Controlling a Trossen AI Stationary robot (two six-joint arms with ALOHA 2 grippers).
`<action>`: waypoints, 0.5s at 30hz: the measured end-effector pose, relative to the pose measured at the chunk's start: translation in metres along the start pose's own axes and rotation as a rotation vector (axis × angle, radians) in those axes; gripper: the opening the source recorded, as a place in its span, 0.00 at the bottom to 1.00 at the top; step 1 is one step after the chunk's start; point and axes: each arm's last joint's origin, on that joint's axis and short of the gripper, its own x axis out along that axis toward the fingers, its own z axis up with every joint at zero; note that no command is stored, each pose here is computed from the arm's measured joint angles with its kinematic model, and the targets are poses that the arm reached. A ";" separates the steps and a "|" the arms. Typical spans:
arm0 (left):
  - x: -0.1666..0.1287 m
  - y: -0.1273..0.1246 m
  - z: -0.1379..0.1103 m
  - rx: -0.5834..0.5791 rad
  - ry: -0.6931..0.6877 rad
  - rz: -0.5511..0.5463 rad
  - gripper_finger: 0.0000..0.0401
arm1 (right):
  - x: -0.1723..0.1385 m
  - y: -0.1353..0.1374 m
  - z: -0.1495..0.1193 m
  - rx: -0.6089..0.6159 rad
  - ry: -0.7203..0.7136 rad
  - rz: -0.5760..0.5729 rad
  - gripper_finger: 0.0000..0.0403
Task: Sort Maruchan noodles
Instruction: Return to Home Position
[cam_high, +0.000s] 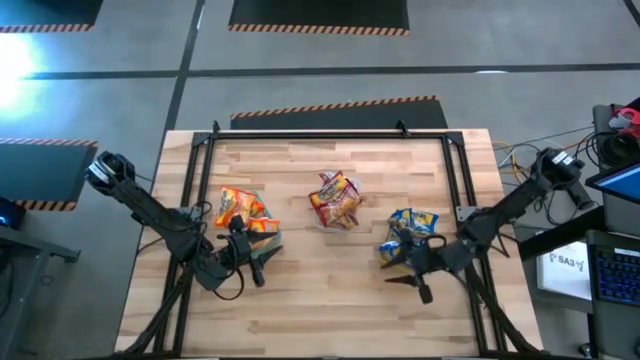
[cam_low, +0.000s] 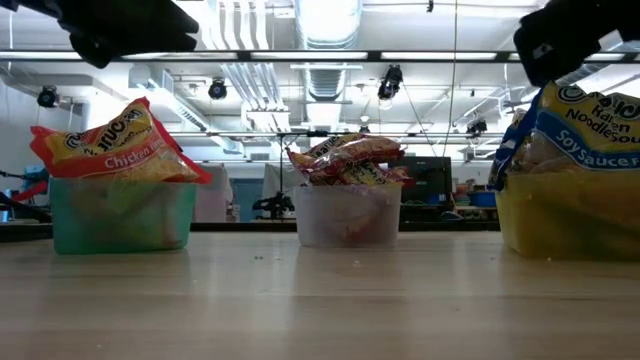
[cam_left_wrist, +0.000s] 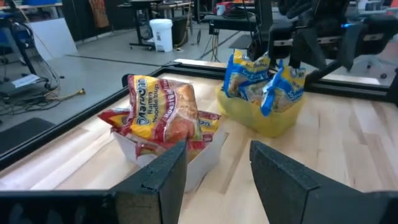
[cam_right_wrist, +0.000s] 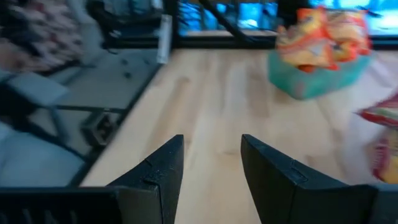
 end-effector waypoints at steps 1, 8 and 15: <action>0.000 0.000 -0.001 0.003 0.001 0.000 0.40 | -0.001 -0.002 -0.004 -0.001 -0.013 0.027 0.37; 0.000 0.001 -0.001 -0.003 -0.002 0.001 0.40 | -0.007 -0.013 -0.025 -0.067 -0.048 0.120 0.37; 0.000 0.003 0.000 -0.003 -0.033 0.069 0.40 | -0.013 -0.018 -0.030 -0.103 -0.153 0.142 0.37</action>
